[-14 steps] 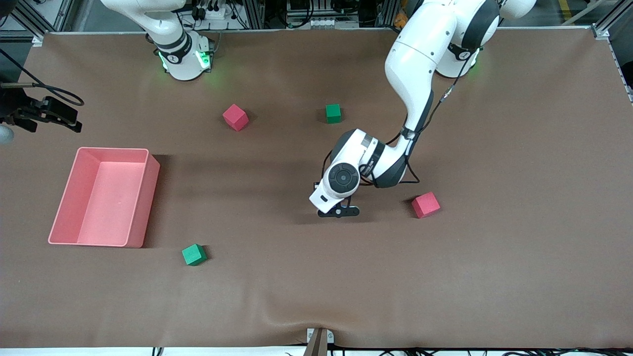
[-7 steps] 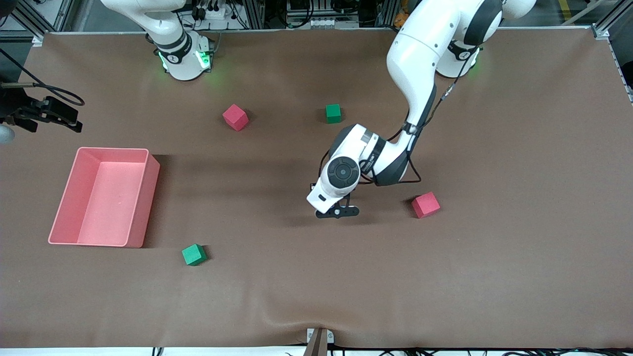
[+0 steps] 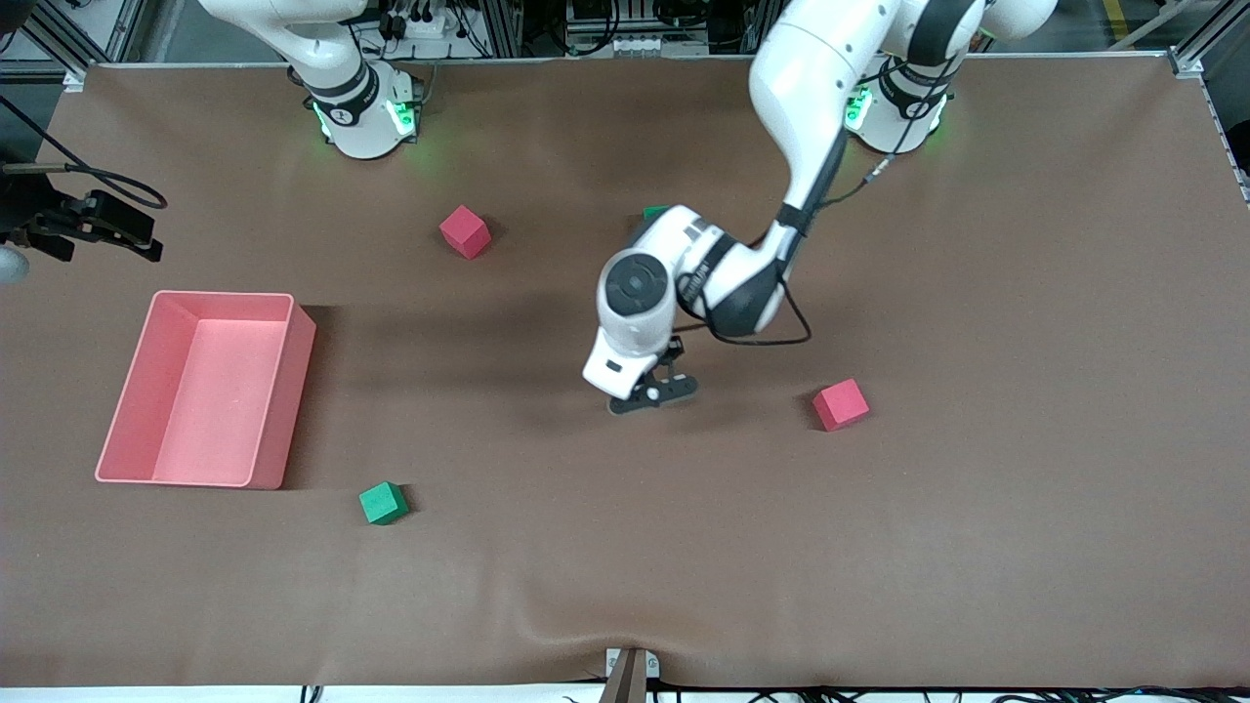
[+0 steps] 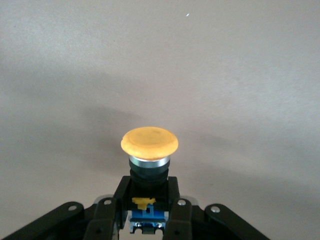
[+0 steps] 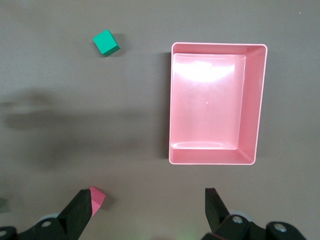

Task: Place and upright button with both arms
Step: 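Lift the button with the left gripper and move it toward the robot, then lower the button upright onto the table and open the left gripper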

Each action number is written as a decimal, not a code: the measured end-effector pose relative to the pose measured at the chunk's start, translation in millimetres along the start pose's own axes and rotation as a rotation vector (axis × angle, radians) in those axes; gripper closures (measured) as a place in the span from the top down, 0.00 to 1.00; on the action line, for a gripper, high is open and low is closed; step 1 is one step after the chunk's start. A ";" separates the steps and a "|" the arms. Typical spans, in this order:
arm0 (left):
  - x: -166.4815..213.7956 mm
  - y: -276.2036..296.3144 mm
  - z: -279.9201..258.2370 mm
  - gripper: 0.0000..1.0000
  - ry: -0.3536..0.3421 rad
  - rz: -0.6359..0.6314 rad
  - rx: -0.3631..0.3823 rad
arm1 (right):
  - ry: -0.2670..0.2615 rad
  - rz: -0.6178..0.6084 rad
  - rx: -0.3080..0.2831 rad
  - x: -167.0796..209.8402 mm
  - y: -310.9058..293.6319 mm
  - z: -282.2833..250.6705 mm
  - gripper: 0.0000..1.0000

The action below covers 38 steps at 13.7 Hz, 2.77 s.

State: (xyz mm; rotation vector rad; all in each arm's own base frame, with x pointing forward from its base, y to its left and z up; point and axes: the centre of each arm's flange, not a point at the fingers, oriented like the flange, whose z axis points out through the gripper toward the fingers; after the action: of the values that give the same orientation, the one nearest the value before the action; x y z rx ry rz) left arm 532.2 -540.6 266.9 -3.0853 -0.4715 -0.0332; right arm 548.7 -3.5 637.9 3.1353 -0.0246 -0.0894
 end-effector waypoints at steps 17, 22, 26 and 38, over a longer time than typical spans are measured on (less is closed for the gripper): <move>-150.2 40.4 43.3 0.33 0.856 -0.256 0.140 | 0.015 0.000 0.000 3.3 -0.2 0.4 1.00; -180.0 42.9 74.9 0.33 0.978 -0.340 0.051 | 0.000 -0.018 -0.001 11.8 -10.6 12.4 1.00; -196.3 35.6 119.1 0.33 1.057 -0.346 0.046 | -0.043 -0.030 -0.003 22.0 -17.9 35.7 1.00; -191.3 20.1 161.1 0.33 1.125 -0.321 0.103 | -0.054 -0.033 -0.005 34.4 -20.2 53.2 1.00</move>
State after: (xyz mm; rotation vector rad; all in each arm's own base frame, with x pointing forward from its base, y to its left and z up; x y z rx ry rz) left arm 358.6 -613.1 100.9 -2.2994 -0.7841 -1.5288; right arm 580.4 15.9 582.7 3.1285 0.0271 -0.1738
